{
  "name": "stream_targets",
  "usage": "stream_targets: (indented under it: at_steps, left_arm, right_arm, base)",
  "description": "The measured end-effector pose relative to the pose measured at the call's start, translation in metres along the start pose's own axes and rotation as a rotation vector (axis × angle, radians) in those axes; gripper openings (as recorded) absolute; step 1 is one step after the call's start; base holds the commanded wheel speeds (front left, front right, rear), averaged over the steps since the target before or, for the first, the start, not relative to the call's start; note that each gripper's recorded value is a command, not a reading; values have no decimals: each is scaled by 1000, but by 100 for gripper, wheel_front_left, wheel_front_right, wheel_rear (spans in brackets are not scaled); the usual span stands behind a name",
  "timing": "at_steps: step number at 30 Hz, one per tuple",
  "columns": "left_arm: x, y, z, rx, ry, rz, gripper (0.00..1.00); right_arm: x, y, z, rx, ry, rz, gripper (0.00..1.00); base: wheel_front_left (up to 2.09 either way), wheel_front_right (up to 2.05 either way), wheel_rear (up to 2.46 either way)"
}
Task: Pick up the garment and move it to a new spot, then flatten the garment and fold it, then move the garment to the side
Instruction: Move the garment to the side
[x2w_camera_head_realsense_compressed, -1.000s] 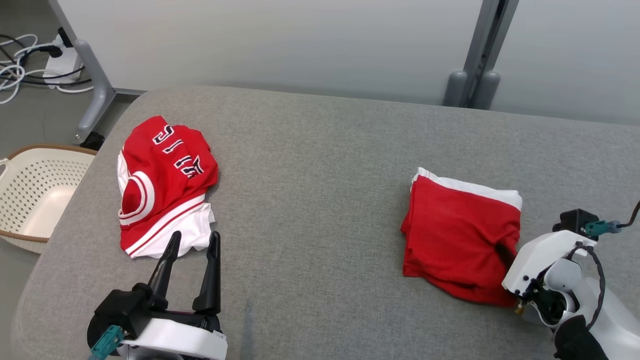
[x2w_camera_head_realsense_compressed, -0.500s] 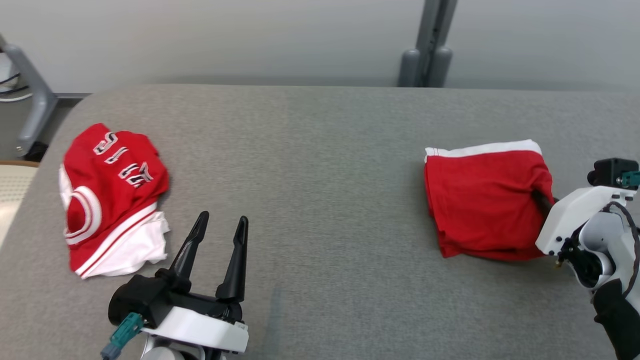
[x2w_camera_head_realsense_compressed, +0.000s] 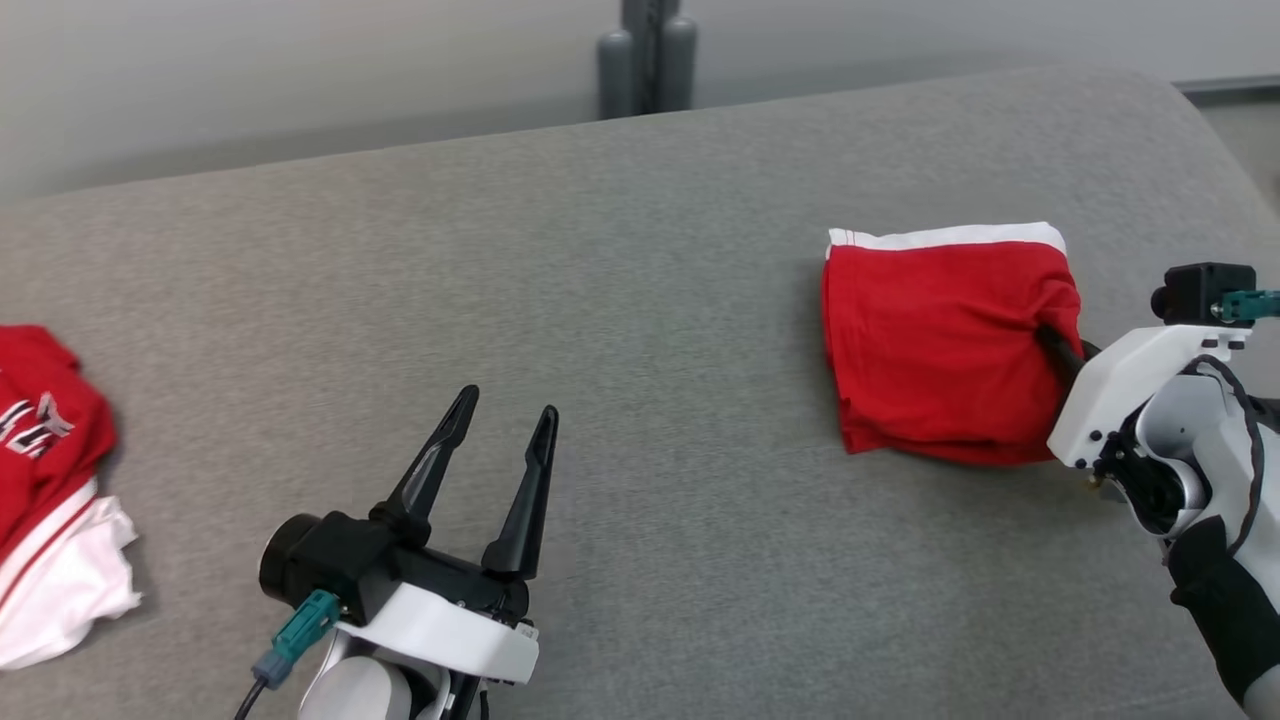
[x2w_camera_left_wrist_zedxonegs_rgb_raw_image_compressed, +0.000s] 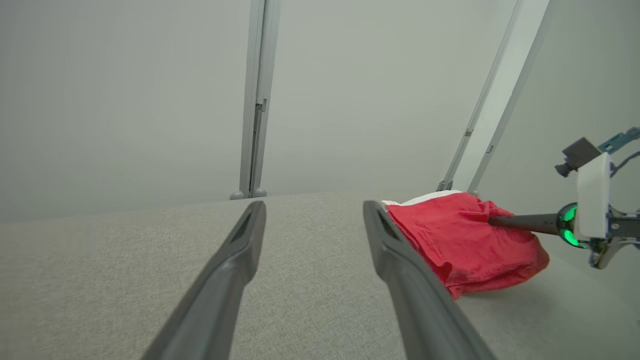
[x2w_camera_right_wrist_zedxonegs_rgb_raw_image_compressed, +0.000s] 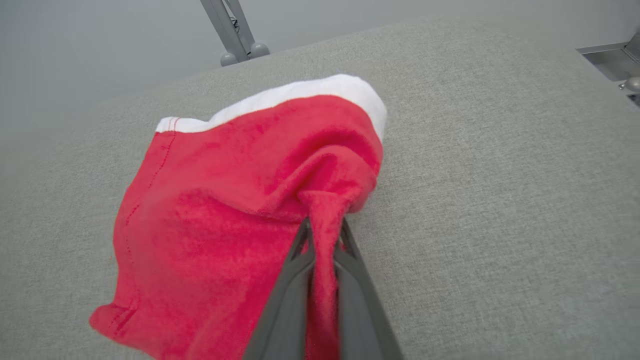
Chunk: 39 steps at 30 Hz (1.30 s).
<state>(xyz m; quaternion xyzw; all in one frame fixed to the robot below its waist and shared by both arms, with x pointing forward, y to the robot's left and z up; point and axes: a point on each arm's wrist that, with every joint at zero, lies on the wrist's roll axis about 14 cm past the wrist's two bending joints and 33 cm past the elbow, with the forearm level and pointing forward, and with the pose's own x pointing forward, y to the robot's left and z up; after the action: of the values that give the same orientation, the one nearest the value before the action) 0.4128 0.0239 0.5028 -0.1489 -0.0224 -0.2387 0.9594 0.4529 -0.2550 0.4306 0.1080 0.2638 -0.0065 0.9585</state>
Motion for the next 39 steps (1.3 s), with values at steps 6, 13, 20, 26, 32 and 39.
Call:
stream_targets:
  at_steps: [6,13,20,26,32,39]
  left_arm:
    - [17,-22,-17,-12,34,-86,100]
    - [29,-23,-34,-22,67,-119,100]
    - [36,-9,-53,-21,103,-111,100]
    - [37,5,-64,-22,126,-88,100]
    - [39,8,-67,-24,129,-86,100]
    - [39,5,-63,-26,122,-90,100]
  right_arm:
    - [-10,-23,1,-10,-5,-52,0]
    - [-3,-55,25,-111,-21,-128,0]
    - [16,-81,56,-189,-38,-202,0]
    - [28,-103,68,-220,-14,-271,0]
    - [29,-113,74,-241,1,-312,0]
    - [22,-116,83,-277,-22,-327,100]
  base:
    - [0,0,0]
    - [0,0,0]
    - [0,0,0]
    - [0,0,0]
    - [0,0,0]
    - [0,0,0]
